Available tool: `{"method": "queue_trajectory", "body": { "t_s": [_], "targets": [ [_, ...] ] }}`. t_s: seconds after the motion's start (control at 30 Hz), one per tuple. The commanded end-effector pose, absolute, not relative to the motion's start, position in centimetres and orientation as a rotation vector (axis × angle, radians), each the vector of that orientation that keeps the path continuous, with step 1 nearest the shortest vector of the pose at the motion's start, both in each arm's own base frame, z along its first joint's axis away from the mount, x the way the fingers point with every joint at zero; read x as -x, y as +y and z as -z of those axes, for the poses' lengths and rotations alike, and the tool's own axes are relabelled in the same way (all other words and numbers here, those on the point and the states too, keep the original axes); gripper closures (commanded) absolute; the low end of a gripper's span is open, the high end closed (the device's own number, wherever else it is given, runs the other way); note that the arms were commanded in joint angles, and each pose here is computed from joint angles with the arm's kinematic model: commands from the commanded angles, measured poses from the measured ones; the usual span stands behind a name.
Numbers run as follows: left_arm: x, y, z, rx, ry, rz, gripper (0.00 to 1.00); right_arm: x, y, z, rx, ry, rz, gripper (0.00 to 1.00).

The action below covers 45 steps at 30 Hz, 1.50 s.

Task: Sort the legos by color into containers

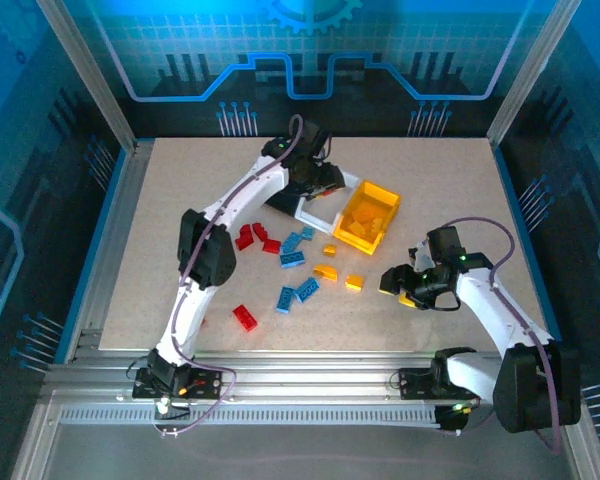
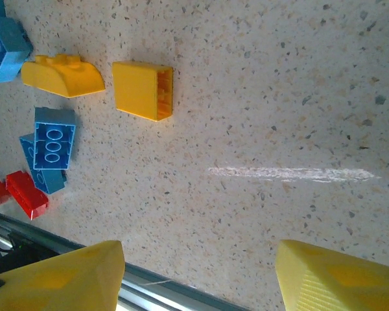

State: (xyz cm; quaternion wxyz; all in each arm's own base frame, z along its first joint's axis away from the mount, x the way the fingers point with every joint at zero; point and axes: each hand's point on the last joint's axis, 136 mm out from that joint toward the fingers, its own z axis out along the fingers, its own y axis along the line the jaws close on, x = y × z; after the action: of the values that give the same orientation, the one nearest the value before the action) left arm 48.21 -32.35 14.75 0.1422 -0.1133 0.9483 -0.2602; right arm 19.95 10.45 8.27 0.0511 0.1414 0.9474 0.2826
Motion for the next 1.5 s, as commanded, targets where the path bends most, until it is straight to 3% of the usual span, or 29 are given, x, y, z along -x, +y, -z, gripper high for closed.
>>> {"method": "queue_trajectory", "body": {
  "t_s": [0.0,0.17,0.37,0.6,0.77,0.87,1.13,1.47],
  "targets": [
    [-49.6,-32.5,-13.2,0.435,2.749,0.843,0.49,-20.2,10.2,-9.3,-0.452,2.880,-0.860,0.35],
    [-50.9,-32.5,-11.5,0.482,2.749,0.884,0.48,-20.3,10.2,-9.4,-0.459,2.892,-0.856,0.35],
    [-50.9,-32.6,-11.3,0.474,2.759,0.899,0.35,-21.0,10.4,-9.5,-0.462,2.896,-0.852,0.35],
    [-49.6,-32.4,-15.1,0.387,2.718,0.913,0.31,-22.0,11.7,-9.5,-0.420,2.905,-0.858,0.34],
    [-44.6,-29.8,-18.5,0.208,2.754,0.705,0.30,-22.4,13.0,-9.1,-0.353,2.927,-0.850,0.34],
    [-39.5,-26.2,-18.5,0.197,2.818,0.537,0.28,-22.6,13.5,-8.4,-0.321,2.953,-0.854,0.33],
    [-24.4,-16.8,-13.8,0.642,2.951,0.337,0.23,-23.2,14.8,-7.5,-0.232,2.997,-0.842,0.32],
    [-18.6,-14.4,-8.4,1.017,2.993,0.278,0.24,-21.6,17.0,-5.8,-0.171,3.030,-0.796,0.33]
  ]
}}
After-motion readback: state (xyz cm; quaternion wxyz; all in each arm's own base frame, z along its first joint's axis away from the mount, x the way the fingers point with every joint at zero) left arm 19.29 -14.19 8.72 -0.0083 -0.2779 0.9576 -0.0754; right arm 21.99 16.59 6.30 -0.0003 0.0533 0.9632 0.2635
